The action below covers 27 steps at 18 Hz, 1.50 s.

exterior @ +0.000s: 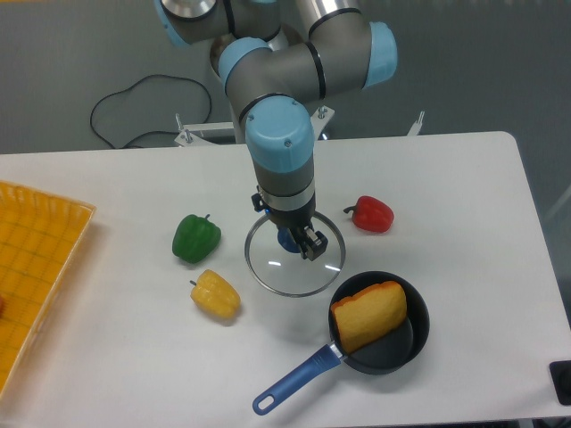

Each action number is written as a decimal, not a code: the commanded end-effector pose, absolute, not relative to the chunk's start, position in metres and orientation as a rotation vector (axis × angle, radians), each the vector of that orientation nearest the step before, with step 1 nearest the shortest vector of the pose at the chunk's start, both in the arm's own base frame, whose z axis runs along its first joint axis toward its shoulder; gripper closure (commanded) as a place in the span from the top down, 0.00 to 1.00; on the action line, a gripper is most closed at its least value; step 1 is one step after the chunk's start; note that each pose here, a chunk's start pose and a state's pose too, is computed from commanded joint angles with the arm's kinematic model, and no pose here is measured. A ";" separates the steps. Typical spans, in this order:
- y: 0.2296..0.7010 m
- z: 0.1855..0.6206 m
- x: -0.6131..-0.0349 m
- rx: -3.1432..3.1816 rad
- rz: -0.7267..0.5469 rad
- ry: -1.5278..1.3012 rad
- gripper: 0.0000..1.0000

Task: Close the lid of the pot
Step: 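Lift the held glass lid slightly above the table, then carry the glass lid over the black saucepan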

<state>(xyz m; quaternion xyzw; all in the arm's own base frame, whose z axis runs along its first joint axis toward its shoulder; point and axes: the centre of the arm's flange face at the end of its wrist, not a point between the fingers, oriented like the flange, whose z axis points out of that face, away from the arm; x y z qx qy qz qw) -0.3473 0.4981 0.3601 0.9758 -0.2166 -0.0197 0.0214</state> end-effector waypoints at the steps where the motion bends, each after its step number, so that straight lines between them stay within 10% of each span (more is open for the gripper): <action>1: 0.498 0.355 -0.347 3.021 -0.051 -0.671 0.29; 18: 0.508 0.391 -0.398 3.094 -0.281 -0.611 0.31; 27: 0.509 0.326 -0.440 3.074 -0.144 -0.542 0.30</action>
